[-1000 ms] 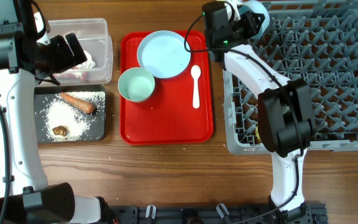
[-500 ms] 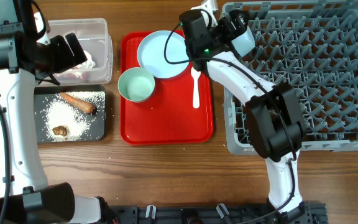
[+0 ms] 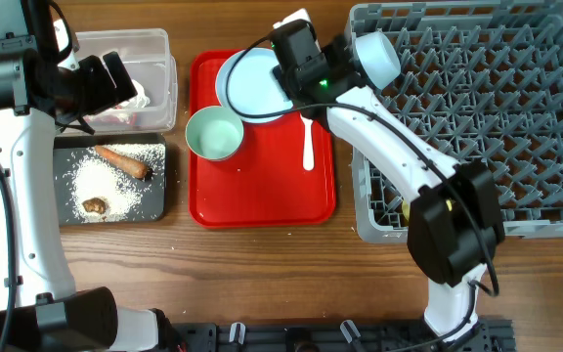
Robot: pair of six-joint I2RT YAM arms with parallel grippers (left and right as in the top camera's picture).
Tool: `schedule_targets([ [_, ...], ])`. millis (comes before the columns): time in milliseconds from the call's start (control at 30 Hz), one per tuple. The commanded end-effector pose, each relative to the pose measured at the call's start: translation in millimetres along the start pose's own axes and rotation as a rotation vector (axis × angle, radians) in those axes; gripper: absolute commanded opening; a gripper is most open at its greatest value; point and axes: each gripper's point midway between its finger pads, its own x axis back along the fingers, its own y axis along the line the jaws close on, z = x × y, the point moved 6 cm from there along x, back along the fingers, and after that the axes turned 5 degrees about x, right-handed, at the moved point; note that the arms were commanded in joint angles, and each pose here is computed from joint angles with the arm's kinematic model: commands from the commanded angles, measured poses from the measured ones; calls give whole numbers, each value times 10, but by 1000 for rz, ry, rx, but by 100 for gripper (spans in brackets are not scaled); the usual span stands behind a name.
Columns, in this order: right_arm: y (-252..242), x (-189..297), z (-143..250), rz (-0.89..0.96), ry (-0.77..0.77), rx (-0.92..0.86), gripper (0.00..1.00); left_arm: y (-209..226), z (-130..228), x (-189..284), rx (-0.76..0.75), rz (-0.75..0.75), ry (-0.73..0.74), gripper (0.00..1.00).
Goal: Sort waste into correct bins and load items into the dishwasher rack
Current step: 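Lower the blue bowl into the rack's back row and open the right gripper, then grasp the pale green bowl on the red tray with the right gripper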
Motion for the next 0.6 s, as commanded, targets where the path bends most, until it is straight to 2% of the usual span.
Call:
schedule_targets([
  [0,565,188,15,-545,104,-389,99,15,-32,55,-3,-6,-25,100],
  [67,751,145,74,-601,181,-512,92,15,-32,55,-3,-6,-25,100],
  [167,939,49,173,-603,241,-556,88,14,-32,55,-3,-6,-25,100],
  [333,1405,-33,383,-621,339,-562,73,14,-32,55,-3,-6,-25,100],
  [567,1644,-178,613,-584,411,-547,52,14,-32,55,-3,-6,-25,100],
])
